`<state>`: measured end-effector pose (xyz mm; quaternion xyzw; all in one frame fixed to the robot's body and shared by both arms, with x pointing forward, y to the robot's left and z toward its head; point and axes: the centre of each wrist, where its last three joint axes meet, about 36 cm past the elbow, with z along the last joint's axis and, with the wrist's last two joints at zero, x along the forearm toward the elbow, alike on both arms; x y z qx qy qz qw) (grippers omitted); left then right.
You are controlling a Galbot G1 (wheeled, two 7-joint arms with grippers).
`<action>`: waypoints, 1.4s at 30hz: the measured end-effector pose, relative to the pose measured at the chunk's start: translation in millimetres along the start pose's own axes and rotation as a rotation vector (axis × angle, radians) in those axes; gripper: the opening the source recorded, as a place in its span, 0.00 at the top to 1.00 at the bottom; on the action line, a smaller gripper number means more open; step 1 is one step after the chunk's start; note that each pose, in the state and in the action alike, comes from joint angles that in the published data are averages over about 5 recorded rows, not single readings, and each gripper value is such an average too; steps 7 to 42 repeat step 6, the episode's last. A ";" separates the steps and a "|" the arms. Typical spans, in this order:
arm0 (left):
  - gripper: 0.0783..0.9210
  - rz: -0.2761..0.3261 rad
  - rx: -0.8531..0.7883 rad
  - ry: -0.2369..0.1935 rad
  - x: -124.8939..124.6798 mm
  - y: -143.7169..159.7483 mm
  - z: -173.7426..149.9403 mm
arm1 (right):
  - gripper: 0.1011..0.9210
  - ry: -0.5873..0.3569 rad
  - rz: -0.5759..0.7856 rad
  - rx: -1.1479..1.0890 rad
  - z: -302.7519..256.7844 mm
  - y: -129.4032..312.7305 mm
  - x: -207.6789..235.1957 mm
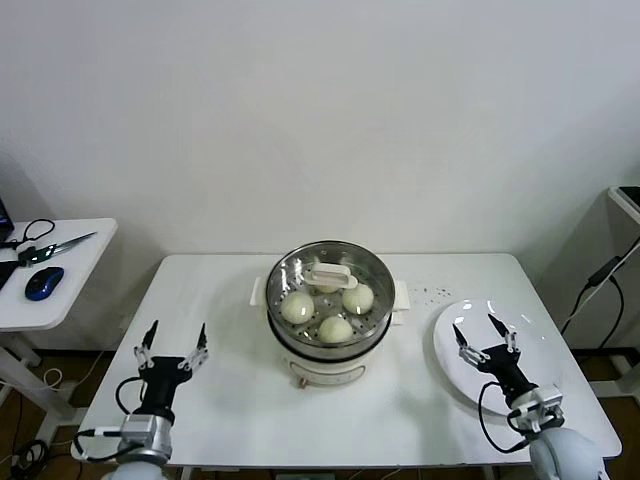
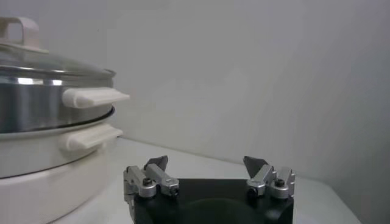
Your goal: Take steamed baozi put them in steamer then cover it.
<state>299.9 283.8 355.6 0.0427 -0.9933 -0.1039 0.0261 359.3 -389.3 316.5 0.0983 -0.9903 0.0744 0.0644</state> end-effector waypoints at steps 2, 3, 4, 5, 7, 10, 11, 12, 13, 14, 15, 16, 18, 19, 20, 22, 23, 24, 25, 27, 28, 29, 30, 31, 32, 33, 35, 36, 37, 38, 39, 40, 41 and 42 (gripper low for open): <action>0.12 -0.007 0.018 -0.004 1.0 3.6 5.2 | 0.12 0.001 0.002 0.000 1.4 -1.3 0.5; 0.12 -0.011 0.025 -0.006 1.5 5.2 7.5 | 0.12 0.002 0.003 0.000 2.1 -1.9 0.9; 0.12 -0.013 0.033 -0.007 2.1 6.4 9.5 | 0.12 0.003 0.004 0.001 3.0 -2.6 1.3; 0.12 -0.014 0.036 -0.007 2.4 7.1 10.6 | 0.12 0.003 0.004 0.001 3.4 -2.9 1.5; 0.12 -0.015 0.040 -0.007 2.8 7.5 11.4 | 0.12 0.004 0.004 0.001 3.9 -3.2 1.7; 0.12 -0.015 0.040 -0.007 2.8 7.5 11.4 | 0.12 0.004 0.004 0.001 3.9 -3.2 1.7; 0.12 -0.015 0.040 -0.007 2.8 7.5 11.4 | 0.12 0.004 0.004 0.001 3.9 -3.2 1.7; 0.12 -0.015 0.040 -0.007 2.8 7.5 11.4 | 0.12 0.004 0.004 0.001 3.9 -3.2 1.7; 0.12 -0.015 0.040 -0.007 2.8 7.5 11.4 | 0.12 0.004 0.004 0.001 3.9 -3.2 1.7; 0.12 -0.015 0.040 -0.007 2.8 7.5 11.4 | 0.12 0.004 0.004 0.001 3.9 -3.2 1.7; 0.12 -0.015 0.040 -0.007 2.8 7.5 11.4 | 0.12 0.004 0.004 0.001 3.9 -3.2 1.7; 0.12 -0.015 0.040 -0.007 2.8 7.5 11.4 | 0.12 0.004 0.004 0.001 3.9 -3.2 1.7; 0.12 -0.015 0.040 -0.007 2.8 7.5 11.4 | 0.12 0.004 0.004 0.001 3.9 -3.2 1.7; 0.12 -0.015 0.040 -0.007 2.8 7.5 11.4 | 0.12 0.004 0.004 0.001 3.9 -3.2 1.7; 0.12 -0.015 0.040 -0.007 2.8 7.5 11.4 | 0.12 0.004 0.004 0.001 3.9 -3.2 1.7; 0.12 -0.015 0.040 -0.007 2.8 7.5 11.4 | 0.12 0.004 0.004 0.001 3.9 -3.2 1.7; 0.12 -0.015 0.040 -0.007 2.8 7.5 11.4 | 0.12 0.004 0.004 0.001 3.9 -3.2 1.7; 0.12 -0.015 0.040 -0.007 2.8 7.5 11.4 | 0.12 0.004 0.004 0.001 3.9 -3.2 1.7; 0.12 -0.015 0.040 -0.007 2.8 7.5 11.4 | 0.12 0.004 0.004 0.001 3.9 -3.2 1.7; 0.12 -0.015 0.040 -0.007 2.8 7.5 11.4 | 0.12 0.004 0.004 0.001 3.9 -3.2 1.7; 0.12 -0.015 0.040 -0.007 2.8 7.5 11.4 | 0.12 0.004 0.004 0.001 3.9 -3.2 1.7; 0.12 -0.015 0.040 -0.007 2.8 7.5 11.4 | 0.12 0.004 0.004 0.001 3.9 -3.2 1.7; 0.12 -0.015 0.040 -0.007 2.8 7.5 11.4 | 0.12 0.004 0.004 0.001 3.9 -3.2 1.7; 0.12 -0.015 0.040 -0.007 2.8 7.5 11.4 | 0.12 0.004 0.004 0.001 3.9 -3.2 1.7; 0.12 -0.015 0.040 -0.007 2.8 7.5 11.4 | 0.12 0.004 0.004 0.001 3.9 -3.2 1.7; 0.12 -0.015 0.040 -0.007 2.8 7.5 11.4 | 0.12 0.004 0.004 0.001 3.9 -3.2 1.7; 0.12 -0.015 0.040 -0.007 2.8 7.5 11.4 | 0.12 0.004 0.004 0.001 3.9 -3.2 1.7; 0.12 -0.015 0.040 -0.007 2.8 7.5 11.4 | 0.12 0.004 0.004 0.001 3.9 -3.2 1.7; 0.12 -0.015 0.040 -0.007 2.8 7.5 11.4 | 0.12 0.004 0.004 0.001 3.9 -3.2 1.7; 0.12 -0.015 0.040 -0.007 2.8 7.5 11.4 | 0.12 0.004 0.004 0.001 3.9 -3.2 1.7; 0.12 -0.015 0.040 -0.007 2.8 7.5 11.4 | 0.12 0.004 0.004 0.001 3.9 -3.2 1.7; 0.12 -0.015 0.040 -0.007 2.8 7.5 11.4 | 0.12 0.004 0.004 0.001 3.9 -3.2 1.7; 0.12 -0.015 0.040 -0.007 2.8 7.5 11.4 | 0.12 0.004 0.004 0.001 3.9 -3.2 1.7; 0.12 -0.015 0.040 -0.007 2.8 7.5 11.4 | 0.12 0.004 0.004 0.001 3.9 -3.2 1.7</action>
